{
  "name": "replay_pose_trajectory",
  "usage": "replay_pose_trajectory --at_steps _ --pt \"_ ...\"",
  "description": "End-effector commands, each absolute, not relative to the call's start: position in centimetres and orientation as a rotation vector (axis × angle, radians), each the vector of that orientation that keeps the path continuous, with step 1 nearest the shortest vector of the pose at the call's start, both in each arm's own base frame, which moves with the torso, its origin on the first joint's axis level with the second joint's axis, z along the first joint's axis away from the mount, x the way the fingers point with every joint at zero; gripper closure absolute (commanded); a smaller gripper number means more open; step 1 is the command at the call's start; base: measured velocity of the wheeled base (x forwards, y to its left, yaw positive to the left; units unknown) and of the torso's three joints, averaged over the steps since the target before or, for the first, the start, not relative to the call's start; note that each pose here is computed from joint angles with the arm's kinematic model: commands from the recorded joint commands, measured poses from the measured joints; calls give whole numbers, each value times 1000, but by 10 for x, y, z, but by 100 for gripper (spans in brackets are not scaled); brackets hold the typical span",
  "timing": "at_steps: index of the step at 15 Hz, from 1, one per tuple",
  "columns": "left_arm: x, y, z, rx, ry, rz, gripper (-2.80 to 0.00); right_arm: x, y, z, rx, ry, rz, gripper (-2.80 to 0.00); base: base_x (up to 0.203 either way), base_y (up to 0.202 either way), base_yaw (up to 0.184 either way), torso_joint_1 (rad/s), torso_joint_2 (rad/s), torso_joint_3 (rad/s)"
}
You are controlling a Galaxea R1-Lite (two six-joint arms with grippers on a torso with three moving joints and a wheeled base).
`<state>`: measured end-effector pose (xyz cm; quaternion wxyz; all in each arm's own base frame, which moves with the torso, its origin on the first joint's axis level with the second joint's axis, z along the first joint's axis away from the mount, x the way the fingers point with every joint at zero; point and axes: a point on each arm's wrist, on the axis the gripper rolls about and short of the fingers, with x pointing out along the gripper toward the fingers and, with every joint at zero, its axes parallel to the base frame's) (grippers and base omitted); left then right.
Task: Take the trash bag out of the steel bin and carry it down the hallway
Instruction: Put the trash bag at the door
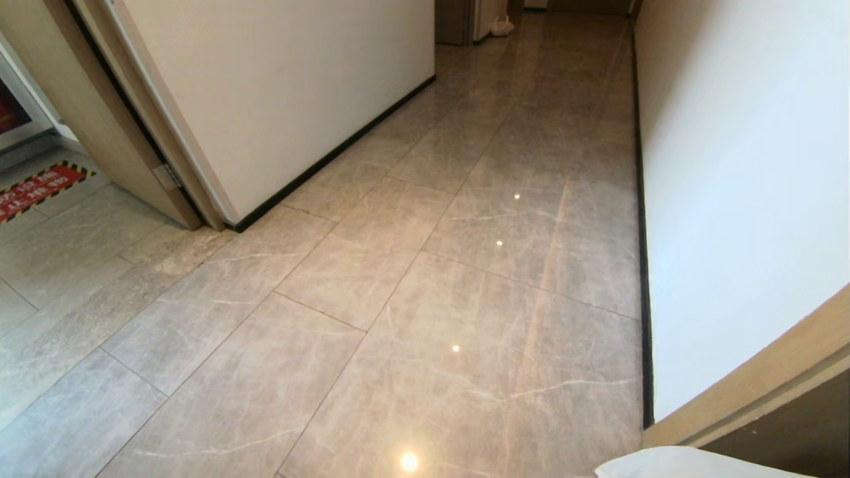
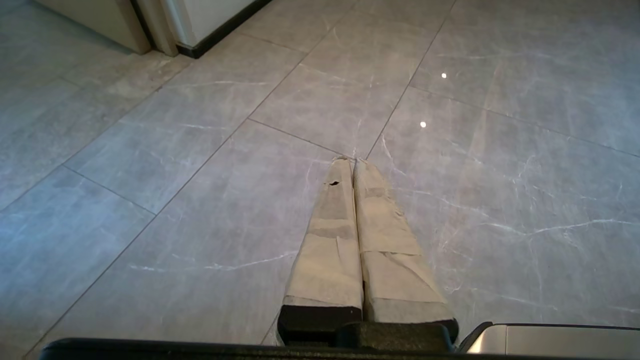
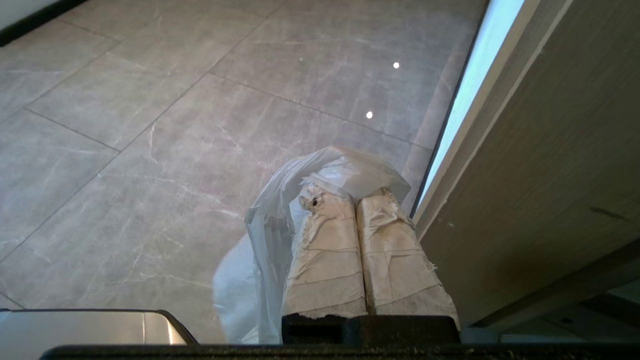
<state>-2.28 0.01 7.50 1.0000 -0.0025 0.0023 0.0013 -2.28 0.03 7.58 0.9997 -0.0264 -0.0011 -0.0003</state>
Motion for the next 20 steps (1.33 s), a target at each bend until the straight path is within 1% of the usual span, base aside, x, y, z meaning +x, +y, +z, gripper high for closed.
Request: replay_pose_trajectory --at_steps 1,14,20 --pt "-23 0 75 -5 5 3 0 -23 0 76 -54 -3 1 0 0 0 0 11 2 -189" --pt "-23 0 75 -6 5 3 0 -23 0 76 -58 -3 3 0 0 0 0 2 3 -195" --pt "-23 0 75 -5 5 3 0 -23 0 76 -49 3 -6 0 0 0 0 -1 5 -24"
